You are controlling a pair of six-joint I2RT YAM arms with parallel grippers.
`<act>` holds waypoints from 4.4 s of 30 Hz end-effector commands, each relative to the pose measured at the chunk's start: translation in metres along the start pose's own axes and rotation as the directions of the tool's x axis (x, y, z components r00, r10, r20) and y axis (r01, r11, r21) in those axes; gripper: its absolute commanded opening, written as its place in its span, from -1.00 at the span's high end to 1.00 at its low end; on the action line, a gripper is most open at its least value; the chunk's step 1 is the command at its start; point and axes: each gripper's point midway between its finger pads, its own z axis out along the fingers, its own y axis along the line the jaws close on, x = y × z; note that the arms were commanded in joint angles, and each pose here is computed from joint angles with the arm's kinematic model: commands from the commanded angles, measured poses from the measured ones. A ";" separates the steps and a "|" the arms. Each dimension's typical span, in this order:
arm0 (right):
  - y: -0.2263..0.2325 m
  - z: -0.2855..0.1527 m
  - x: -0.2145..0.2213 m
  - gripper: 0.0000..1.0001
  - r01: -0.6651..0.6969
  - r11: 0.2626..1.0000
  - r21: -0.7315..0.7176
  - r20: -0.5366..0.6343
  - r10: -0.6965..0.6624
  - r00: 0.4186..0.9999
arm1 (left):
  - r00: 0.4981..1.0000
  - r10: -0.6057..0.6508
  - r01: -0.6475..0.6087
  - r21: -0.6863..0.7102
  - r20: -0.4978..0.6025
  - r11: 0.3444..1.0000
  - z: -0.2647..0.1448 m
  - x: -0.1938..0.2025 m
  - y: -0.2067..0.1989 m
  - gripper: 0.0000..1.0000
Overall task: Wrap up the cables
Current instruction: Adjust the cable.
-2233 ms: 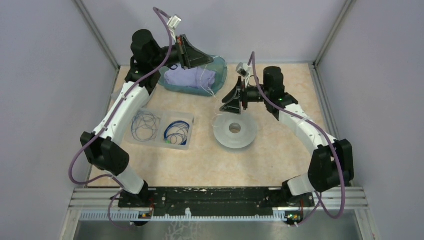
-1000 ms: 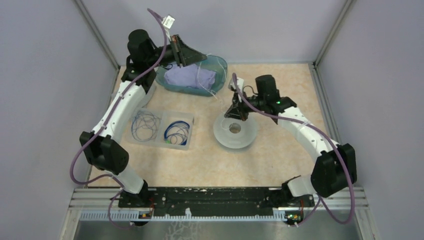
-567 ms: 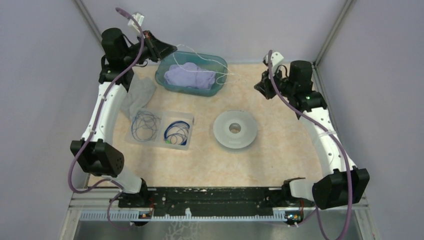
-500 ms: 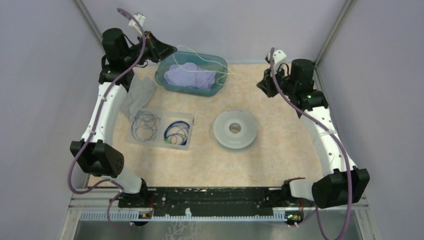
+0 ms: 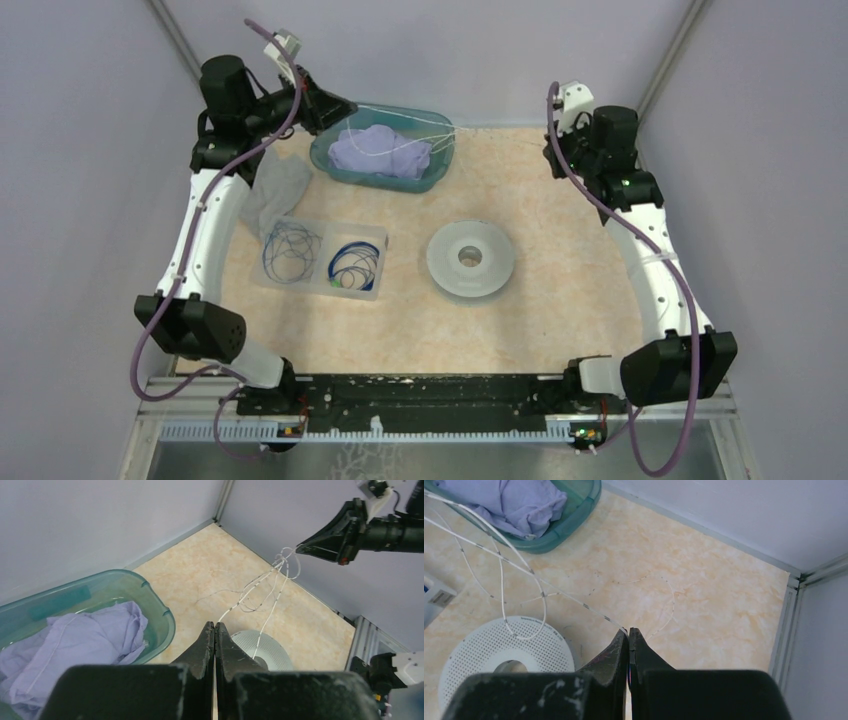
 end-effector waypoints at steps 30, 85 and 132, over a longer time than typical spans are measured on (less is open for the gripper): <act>0.185 0.022 0.006 -0.17 -0.183 0.548 -0.816 -0.006 0.309 0.951 | 0.973 -0.231 0.188 0.621 -0.012 0.761 0.016 -0.057 -0.161 0.99; 0.241 0.097 0.042 1.00 -0.064 0.576 -0.815 0.117 0.271 0.955 | 0.989 -0.146 0.097 0.726 0.004 0.680 -0.034 -0.077 -0.207 1.00; -0.226 -0.005 0.040 1.00 -0.239 0.880 0.409 0.172 0.183 0.968 | 0.888 0.460 -0.397 -0.491 0.009 0.776 -0.087 -0.109 0.044 1.00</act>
